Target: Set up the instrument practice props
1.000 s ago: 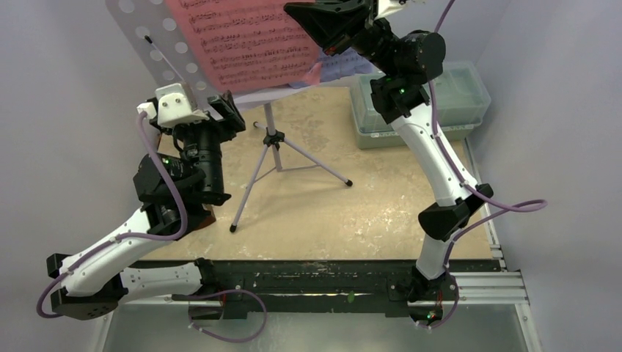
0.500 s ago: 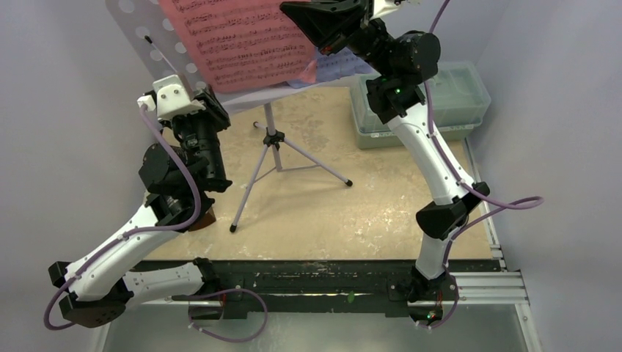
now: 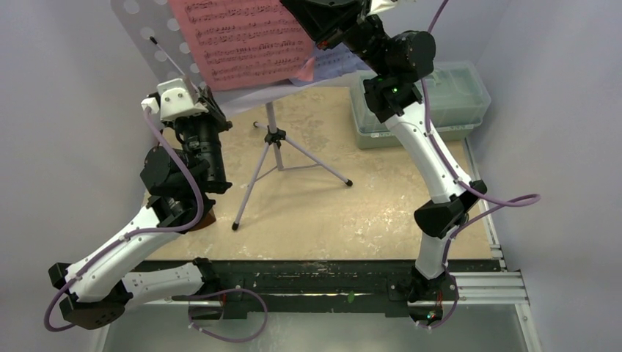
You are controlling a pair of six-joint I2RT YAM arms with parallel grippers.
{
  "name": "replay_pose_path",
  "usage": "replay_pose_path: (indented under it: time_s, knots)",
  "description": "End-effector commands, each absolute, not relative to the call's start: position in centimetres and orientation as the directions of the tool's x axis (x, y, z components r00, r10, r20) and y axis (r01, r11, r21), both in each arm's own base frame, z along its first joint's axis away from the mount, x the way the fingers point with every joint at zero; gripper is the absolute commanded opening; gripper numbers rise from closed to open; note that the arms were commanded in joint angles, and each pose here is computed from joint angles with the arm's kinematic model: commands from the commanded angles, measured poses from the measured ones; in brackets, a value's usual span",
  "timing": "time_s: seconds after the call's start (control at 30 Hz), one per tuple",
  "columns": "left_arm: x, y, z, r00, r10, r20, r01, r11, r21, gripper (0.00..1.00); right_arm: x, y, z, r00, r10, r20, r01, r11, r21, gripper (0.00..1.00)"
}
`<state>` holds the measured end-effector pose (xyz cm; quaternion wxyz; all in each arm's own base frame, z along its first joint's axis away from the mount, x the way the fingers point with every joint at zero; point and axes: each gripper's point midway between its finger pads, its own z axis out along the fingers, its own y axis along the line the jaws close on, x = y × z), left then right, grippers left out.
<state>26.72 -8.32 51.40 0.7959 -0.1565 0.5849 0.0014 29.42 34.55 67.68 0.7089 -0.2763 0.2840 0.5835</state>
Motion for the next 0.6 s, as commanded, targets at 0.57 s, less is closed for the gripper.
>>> replay_pose_path:
  time_s: [0.57]
  knots:
    - [26.0,-9.5,52.4,0.477,-0.09,-0.874,-0.068,0.988,-0.139,0.0,30.5,35.4,68.6,0.156,0.71,-0.687,-0.982,0.185,-0.032,0.0]
